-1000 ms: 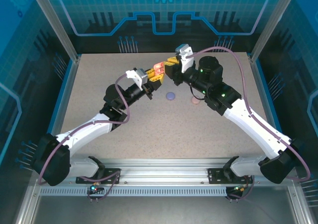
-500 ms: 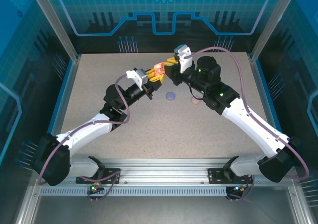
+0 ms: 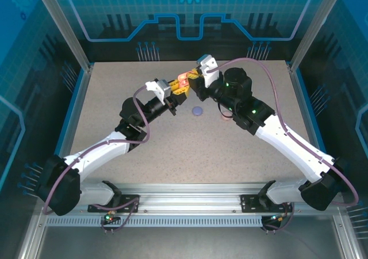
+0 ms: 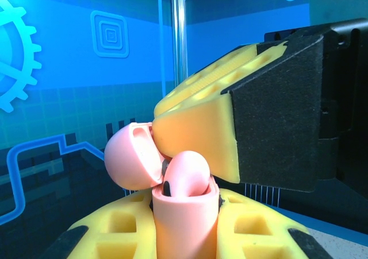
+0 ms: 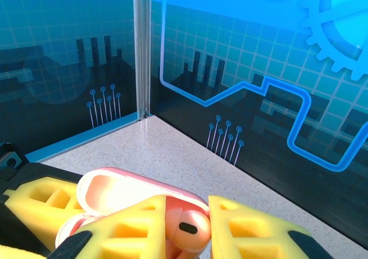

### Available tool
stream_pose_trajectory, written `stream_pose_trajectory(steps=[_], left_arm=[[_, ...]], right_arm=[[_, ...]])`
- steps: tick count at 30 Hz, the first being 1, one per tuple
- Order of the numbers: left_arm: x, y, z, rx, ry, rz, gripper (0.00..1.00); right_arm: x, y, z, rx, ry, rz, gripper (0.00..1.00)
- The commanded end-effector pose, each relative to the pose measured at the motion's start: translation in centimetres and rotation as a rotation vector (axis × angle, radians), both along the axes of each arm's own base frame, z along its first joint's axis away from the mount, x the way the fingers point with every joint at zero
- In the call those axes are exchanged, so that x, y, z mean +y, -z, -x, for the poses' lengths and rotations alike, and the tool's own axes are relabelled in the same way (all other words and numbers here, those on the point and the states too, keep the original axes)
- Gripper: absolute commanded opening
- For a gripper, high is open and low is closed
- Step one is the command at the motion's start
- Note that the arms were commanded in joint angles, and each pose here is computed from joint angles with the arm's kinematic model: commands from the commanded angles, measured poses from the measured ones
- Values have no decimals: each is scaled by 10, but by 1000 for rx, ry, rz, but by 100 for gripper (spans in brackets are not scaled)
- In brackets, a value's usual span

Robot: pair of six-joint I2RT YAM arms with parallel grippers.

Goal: Insert wireless bluetooth earbuds into charging case

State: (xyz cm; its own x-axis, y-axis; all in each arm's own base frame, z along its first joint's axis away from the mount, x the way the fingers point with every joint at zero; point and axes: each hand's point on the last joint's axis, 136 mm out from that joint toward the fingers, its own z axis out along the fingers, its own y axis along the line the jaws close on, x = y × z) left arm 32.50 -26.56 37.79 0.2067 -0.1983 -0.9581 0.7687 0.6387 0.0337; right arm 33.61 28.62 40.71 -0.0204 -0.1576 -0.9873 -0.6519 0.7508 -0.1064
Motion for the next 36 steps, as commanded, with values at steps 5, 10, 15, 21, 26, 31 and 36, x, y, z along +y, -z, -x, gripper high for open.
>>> stream_pose_trajectory(steps=[5, 10, 15, 21, 26, 31, 36], left_arm=[[7, -36, 15, -112, -5, 47, 0], [7, -36, 15, -111, -8, 46, 0], [7, -37, 15, -113, -7, 47, 0], [7, -37, 14, -111, -9, 48, 0], [7, -37, 15, -112, -7, 48, 0], [7, -37, 15, -110, -7, 47, 0], [6, -34, 13, -102, -8, 44, 0]], right_arm=[[7, 1, 16, 15, -47, 4, 22], [6, -1, 21, 20, -63, -20, 22], [9, 1, 26, 43, -104, -30, 21], [12, 7, 26, 72, -138, -25, 21], [17, 16, 26, 102, -161, -2, 22], [18, 23, 22, 118, -153, 13, 22], [15, 16, 20, 105, -138, -3, 26]])
